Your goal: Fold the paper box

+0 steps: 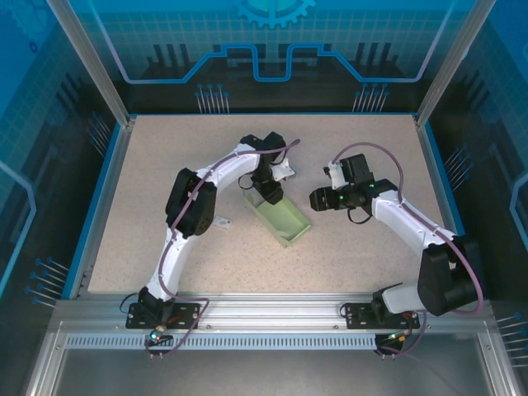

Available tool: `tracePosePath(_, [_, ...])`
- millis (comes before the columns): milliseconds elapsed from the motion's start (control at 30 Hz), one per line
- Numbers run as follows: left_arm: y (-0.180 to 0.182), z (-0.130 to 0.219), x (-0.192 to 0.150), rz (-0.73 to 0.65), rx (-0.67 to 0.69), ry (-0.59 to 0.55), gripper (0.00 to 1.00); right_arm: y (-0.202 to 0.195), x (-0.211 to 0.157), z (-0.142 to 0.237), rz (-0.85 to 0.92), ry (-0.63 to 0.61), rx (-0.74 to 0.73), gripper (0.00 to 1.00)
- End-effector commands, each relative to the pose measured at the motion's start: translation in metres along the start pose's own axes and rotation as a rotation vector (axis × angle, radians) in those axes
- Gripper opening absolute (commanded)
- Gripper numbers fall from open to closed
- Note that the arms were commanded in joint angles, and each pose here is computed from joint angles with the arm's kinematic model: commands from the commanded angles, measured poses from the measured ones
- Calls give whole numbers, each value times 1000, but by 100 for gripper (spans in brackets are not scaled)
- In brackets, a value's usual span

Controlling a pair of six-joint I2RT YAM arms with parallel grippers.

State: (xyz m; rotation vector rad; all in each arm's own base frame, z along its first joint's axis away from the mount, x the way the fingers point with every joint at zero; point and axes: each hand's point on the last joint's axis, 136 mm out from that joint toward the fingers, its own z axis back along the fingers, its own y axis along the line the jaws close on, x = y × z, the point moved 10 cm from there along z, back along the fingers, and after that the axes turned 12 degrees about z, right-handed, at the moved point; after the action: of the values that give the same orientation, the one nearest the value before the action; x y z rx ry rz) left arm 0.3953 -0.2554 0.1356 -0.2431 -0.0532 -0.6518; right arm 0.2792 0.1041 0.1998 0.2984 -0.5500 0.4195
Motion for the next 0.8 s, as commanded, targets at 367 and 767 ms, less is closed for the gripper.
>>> tracePosePath(367, [3,-21,6,-38,45,22,24,1,-5,-3,7,3,27,71])
tracePosePath(767, [-13,-19,24,-325,111,-6,13,1,-13,10,4,23,7,71])
